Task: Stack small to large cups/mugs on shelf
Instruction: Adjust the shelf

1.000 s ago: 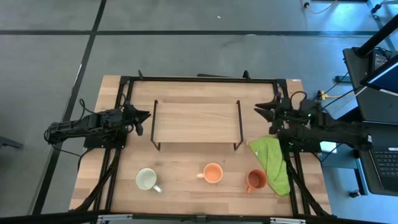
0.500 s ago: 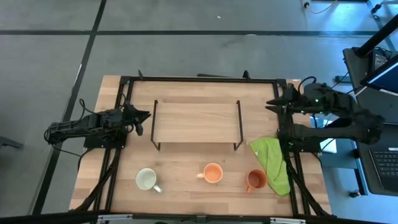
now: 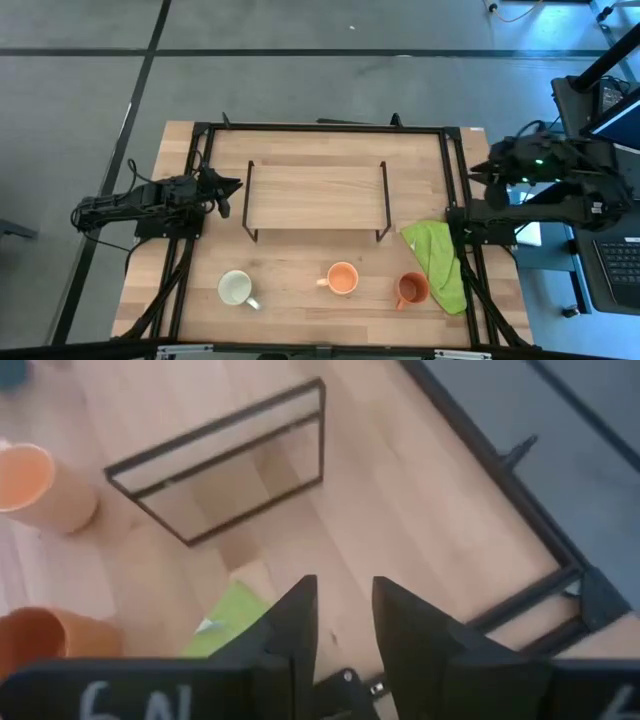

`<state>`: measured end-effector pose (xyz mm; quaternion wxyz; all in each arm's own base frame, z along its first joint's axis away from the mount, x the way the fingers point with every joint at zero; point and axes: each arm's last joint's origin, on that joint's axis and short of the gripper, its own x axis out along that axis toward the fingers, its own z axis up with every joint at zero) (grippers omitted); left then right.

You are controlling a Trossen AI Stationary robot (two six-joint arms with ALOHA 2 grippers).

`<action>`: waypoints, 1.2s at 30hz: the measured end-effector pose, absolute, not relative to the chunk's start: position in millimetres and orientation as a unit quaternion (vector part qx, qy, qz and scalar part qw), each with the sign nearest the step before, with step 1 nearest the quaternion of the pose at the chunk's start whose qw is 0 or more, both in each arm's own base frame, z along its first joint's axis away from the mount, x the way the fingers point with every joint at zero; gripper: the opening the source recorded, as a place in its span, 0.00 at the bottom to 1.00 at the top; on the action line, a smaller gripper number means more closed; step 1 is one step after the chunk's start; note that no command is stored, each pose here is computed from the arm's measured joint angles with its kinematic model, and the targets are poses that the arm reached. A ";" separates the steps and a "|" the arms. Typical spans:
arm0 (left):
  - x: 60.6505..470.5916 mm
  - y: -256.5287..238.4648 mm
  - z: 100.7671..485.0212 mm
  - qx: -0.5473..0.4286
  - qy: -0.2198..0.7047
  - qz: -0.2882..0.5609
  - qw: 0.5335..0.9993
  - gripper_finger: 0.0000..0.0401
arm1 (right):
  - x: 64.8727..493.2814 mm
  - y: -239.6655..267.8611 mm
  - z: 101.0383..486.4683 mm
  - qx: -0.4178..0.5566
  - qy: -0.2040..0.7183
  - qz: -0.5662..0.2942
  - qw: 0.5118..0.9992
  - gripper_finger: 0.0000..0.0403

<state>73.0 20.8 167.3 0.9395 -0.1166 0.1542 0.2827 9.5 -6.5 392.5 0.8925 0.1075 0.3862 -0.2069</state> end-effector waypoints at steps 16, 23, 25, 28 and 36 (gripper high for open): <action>73.0 20.8 167.3 -0.117 0.154 0.283 0.940 0.16 | -49.4 8.7 322.1 0.151 0.326 -0.179 0.916 0.25; 73.0 20.8 167.4 -0.117 0.154 0.283 0.940 0.16 | -35.5 10.0 296.7 0.183 0.376 -0.117 0.901 0.25; 73.0 20.8 167.3 -0.117 0.154 0.282 0.940 0.16 | -32.8 9.5 292.7 0.174 0.387 -0.111 0.899 0.25; 73.0 20.8 167.4 -0.117 0.154 0.282 0.940 0.16 | -30.9 9.1 289.8 0.153 0.396 -0.101 0.900 0.25; 73.0 20.8 167.3 -0.117 0.154 0.283 0.940 0.16 | -30.8 9.1 289.8 0.139 0.397 -0.095 0.902 0.25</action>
